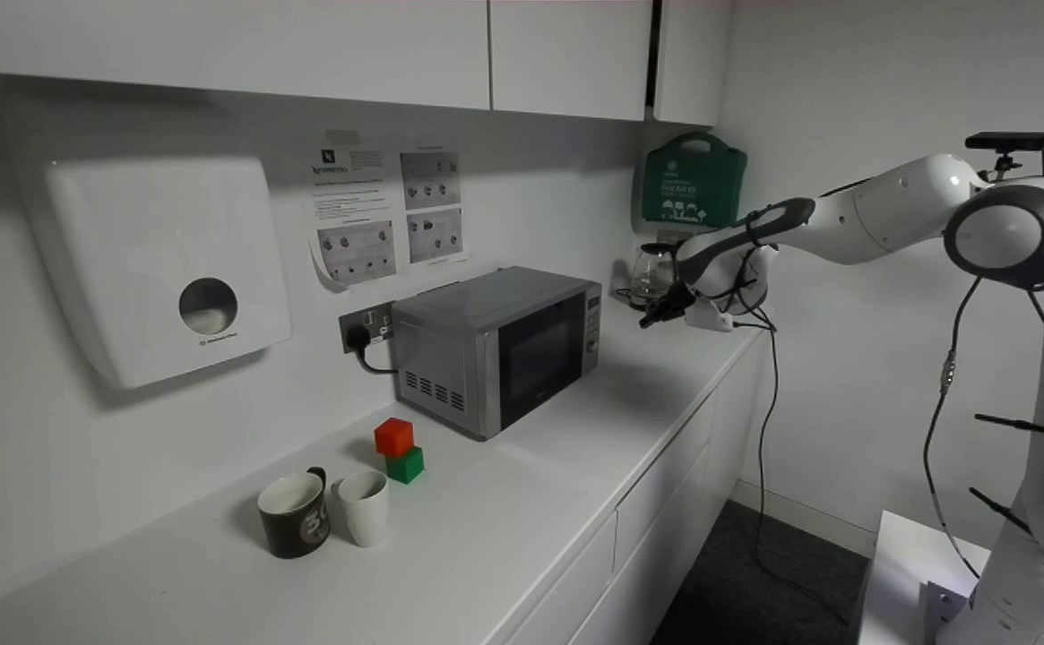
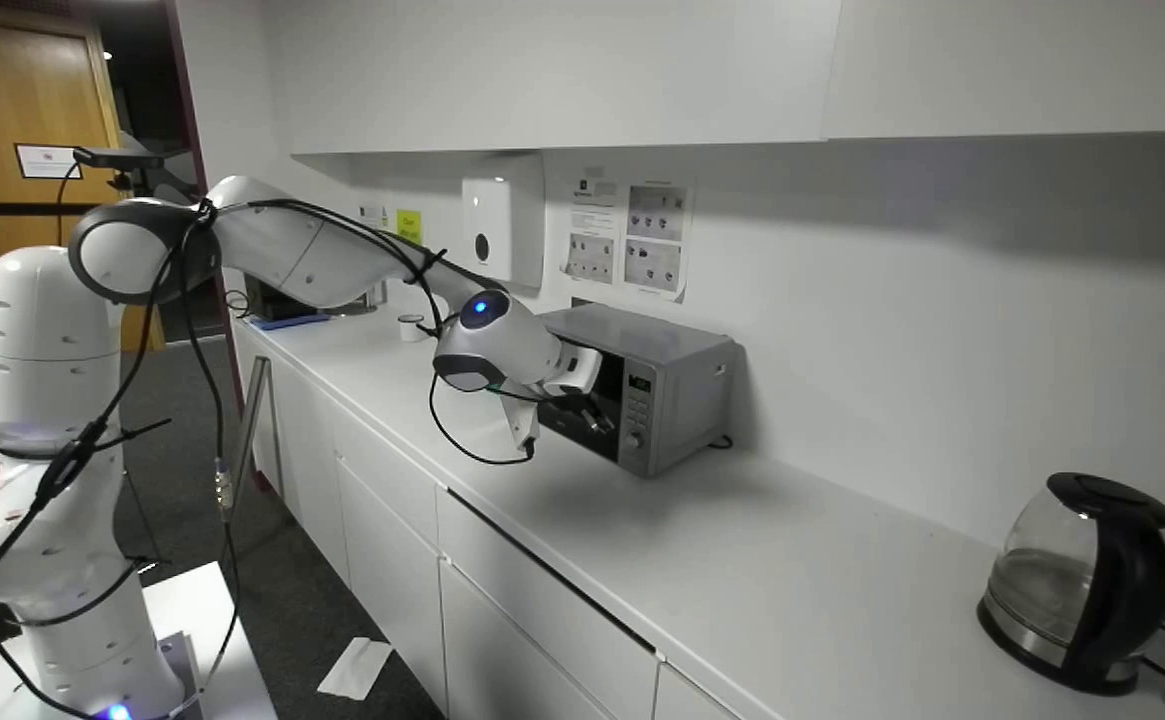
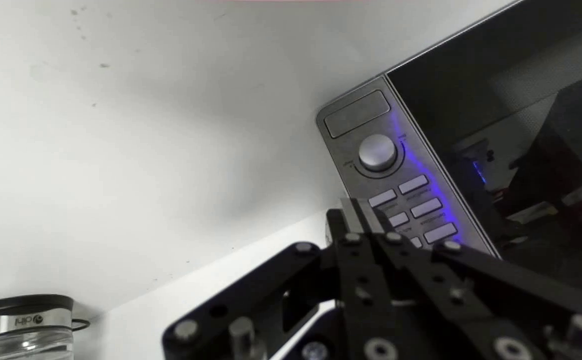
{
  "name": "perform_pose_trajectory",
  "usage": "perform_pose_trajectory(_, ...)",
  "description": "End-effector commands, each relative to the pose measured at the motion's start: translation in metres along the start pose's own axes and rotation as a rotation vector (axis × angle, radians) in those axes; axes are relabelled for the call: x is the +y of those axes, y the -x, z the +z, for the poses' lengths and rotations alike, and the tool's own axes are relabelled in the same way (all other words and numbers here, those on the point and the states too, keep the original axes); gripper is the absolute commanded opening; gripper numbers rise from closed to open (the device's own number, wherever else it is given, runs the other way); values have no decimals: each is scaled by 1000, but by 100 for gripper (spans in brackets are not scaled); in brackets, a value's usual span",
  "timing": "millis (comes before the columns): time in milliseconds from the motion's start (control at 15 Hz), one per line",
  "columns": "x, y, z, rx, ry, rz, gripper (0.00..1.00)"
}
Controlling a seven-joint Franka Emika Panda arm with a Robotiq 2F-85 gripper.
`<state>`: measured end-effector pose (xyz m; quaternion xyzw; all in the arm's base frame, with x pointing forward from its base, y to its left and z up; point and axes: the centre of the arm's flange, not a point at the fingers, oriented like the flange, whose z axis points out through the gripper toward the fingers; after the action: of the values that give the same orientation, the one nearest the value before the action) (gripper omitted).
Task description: Press the button on the microwave
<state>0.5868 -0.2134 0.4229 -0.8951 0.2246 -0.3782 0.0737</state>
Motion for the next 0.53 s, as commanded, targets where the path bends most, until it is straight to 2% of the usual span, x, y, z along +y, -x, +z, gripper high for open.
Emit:
perform_pose_trajectory(0, 16, 19, -27, -14, -29, -105, 0)
perform_pose_trajectory(467, 36, 39, -44, -132, -32, -217, 0)
